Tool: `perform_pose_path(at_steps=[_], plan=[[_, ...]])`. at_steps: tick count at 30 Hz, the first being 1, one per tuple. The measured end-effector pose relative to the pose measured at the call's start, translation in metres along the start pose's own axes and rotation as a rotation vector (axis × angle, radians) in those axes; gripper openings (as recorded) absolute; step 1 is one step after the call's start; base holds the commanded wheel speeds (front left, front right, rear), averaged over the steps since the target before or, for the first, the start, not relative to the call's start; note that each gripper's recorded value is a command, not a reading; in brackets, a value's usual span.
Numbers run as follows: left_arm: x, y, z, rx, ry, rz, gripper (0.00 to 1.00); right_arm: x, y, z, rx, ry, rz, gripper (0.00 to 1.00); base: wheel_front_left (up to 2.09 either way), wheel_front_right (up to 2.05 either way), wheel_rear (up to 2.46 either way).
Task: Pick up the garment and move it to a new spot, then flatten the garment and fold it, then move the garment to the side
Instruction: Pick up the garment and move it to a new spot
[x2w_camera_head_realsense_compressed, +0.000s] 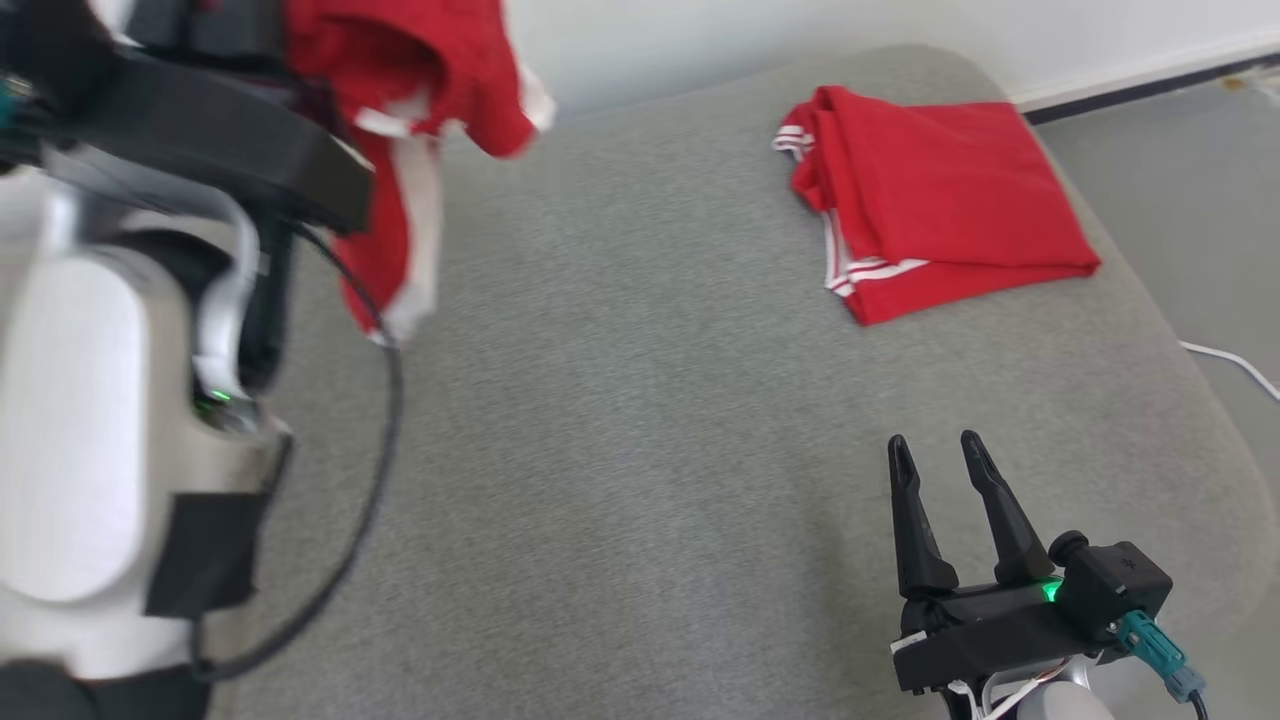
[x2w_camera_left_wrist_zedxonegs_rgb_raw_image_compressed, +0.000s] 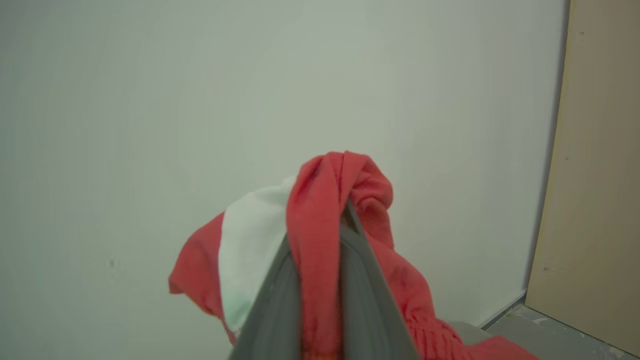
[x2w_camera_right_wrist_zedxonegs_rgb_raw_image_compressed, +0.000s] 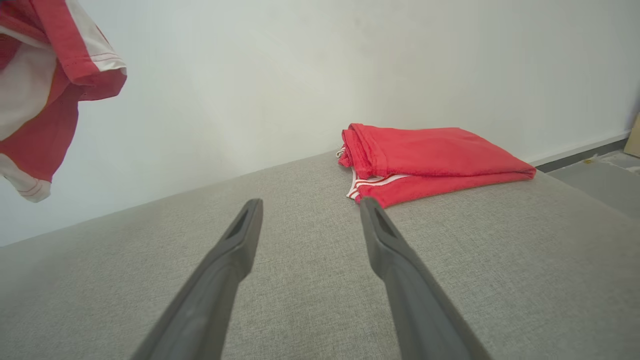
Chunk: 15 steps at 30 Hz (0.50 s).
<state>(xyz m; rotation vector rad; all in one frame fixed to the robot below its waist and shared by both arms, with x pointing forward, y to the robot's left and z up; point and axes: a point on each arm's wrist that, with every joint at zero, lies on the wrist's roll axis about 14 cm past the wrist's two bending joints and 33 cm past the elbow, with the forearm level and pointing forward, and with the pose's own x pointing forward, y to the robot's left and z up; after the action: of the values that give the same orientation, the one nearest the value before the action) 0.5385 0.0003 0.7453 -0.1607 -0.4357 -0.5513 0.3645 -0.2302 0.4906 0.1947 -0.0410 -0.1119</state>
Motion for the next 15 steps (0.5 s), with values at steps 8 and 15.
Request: perform_pose_path(at_steps=[8,15], plan=[[-0.018,-0.051,-0.063,-0.127,0.157,-0.093,0.0,-0.005,-0.007,0.001,-0.001,0.001,-0.023,1.0,0.0,0.0,0.0],[-0.078,-0.051,-0.146,-0.2,0.383,-0.044,0.0,-0.002,0.003,-0.01,-0.003,0.031,0.008,1.0,0.0,0.0,0.0]])
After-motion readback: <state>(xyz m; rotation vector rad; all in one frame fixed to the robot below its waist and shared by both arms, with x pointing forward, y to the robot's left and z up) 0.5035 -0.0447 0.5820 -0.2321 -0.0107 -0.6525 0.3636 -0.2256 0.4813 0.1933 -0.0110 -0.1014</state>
